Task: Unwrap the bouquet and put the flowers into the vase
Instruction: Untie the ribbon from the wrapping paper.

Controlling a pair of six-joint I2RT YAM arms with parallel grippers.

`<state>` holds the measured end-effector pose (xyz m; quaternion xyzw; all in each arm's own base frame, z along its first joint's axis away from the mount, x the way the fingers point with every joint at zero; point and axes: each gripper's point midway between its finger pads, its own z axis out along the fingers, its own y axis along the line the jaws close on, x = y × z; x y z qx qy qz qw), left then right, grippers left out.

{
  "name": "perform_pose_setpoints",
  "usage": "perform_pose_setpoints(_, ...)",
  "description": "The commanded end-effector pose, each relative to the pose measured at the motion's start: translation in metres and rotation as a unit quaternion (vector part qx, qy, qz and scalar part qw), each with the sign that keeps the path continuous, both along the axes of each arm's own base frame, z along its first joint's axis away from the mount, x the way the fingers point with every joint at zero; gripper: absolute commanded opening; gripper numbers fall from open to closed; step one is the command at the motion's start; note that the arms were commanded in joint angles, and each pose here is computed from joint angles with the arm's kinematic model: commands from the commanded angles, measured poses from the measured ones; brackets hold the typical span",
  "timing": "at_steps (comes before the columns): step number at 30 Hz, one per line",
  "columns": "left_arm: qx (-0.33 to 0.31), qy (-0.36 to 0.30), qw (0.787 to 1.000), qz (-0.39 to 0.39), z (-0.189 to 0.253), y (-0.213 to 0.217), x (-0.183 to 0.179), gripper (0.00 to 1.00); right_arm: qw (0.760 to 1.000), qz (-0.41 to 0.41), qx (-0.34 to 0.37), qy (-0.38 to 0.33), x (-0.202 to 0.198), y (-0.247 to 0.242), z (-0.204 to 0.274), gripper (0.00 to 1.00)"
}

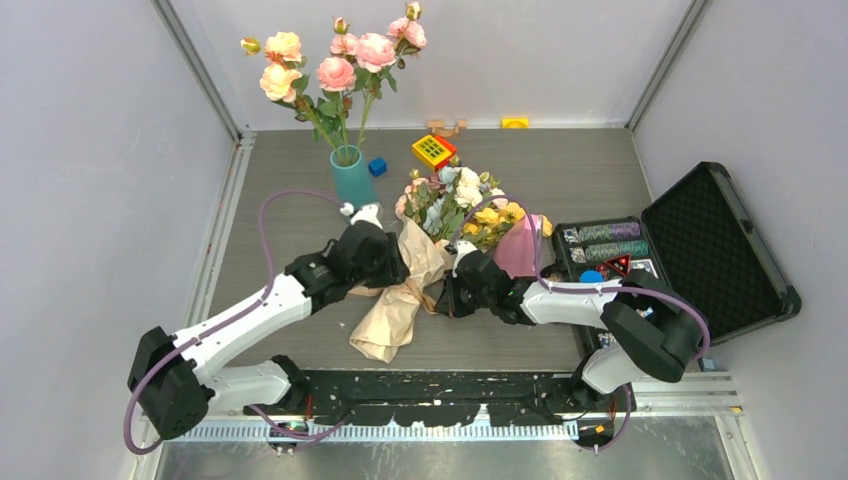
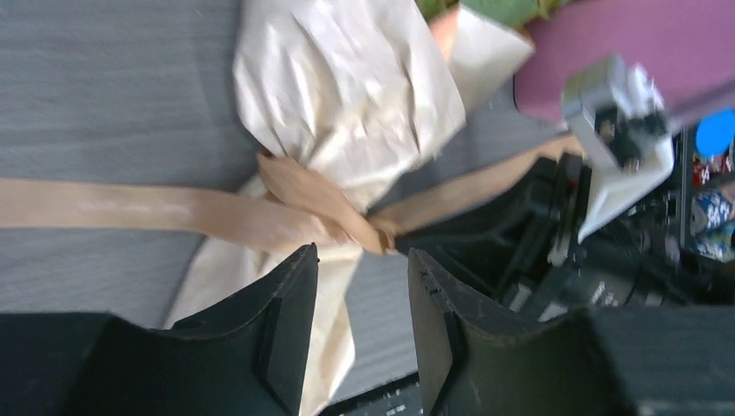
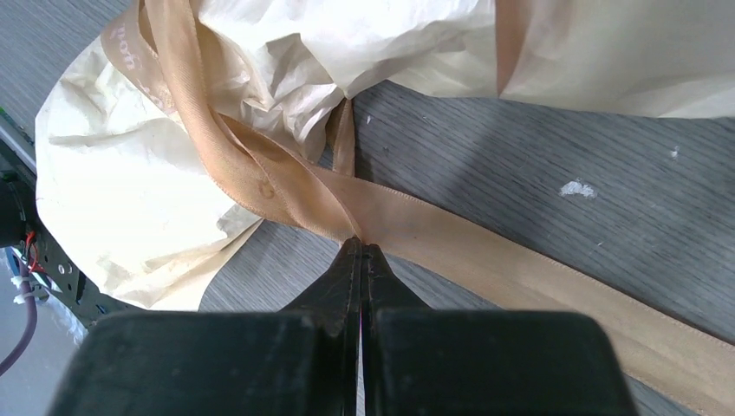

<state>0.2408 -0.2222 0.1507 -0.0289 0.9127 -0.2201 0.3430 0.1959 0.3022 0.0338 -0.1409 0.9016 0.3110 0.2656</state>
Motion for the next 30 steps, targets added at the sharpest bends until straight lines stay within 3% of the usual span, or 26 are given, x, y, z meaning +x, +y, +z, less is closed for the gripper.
perform_pose_setpoints(1, -0.041, 0.027, 0.999, 0.009, -0.013, -0.020, -0.026, 0.45, 0.999, -0.010, 0.033, -0.032, 0.011, 0.012, 0.024, 0.00)
perform_pose_setpoints(14, -0.091, 0.035, 0.995, 0.032, -0.042, -0.052, -0.027, 0.44, 0.999, -0.010, 0.036, -0.032, 0.012, 0.014, 0.024, 0.00)
perform_pose_setpoints(30, -0.050, 0.058, 0.996, 0.042, -0.069, -0.056, -0.021, 0.35, 0.999, -0.008, 0.038, -0.030, 0.013, 0.017, 0.023, 0.00)
